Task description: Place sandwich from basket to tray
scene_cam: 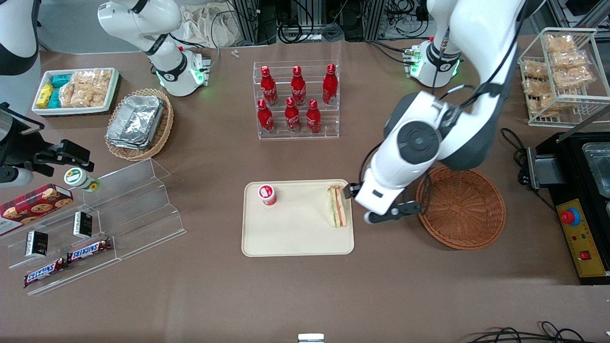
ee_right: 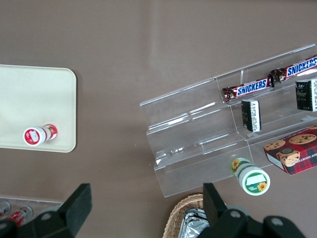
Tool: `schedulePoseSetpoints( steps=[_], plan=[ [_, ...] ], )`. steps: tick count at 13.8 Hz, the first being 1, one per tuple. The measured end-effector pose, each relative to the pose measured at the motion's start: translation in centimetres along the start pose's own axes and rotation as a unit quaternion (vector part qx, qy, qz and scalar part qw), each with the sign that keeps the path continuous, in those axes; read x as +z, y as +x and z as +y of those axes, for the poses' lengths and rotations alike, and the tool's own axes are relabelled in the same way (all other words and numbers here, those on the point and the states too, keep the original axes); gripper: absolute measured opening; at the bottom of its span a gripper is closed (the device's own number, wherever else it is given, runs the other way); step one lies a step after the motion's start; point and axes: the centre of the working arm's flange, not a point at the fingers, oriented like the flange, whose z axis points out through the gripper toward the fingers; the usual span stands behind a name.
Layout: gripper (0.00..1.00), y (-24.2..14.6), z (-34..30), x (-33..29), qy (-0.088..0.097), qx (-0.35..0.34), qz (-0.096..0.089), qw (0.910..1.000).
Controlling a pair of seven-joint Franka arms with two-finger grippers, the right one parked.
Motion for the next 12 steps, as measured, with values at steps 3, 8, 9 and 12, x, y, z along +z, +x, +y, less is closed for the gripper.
schedulePoseSetpoints(
  steps=[3,8,9,12],
  plan=[
    [1.00,-1.0,-4.2,-5.4,0.013,-0.021,0.017,0.9995],
    [1.00,-3.1,-12.5,-9.8,0.033,-0.002,0.042,0.9986],
    [1.00,-3.2,-14.4,-10.3,0.035,0.004,0.044,0.9984],
    [1.00,-2.4,-19.9,-11.0,0.031,0.027,0.036,0.9985]
  ],
)
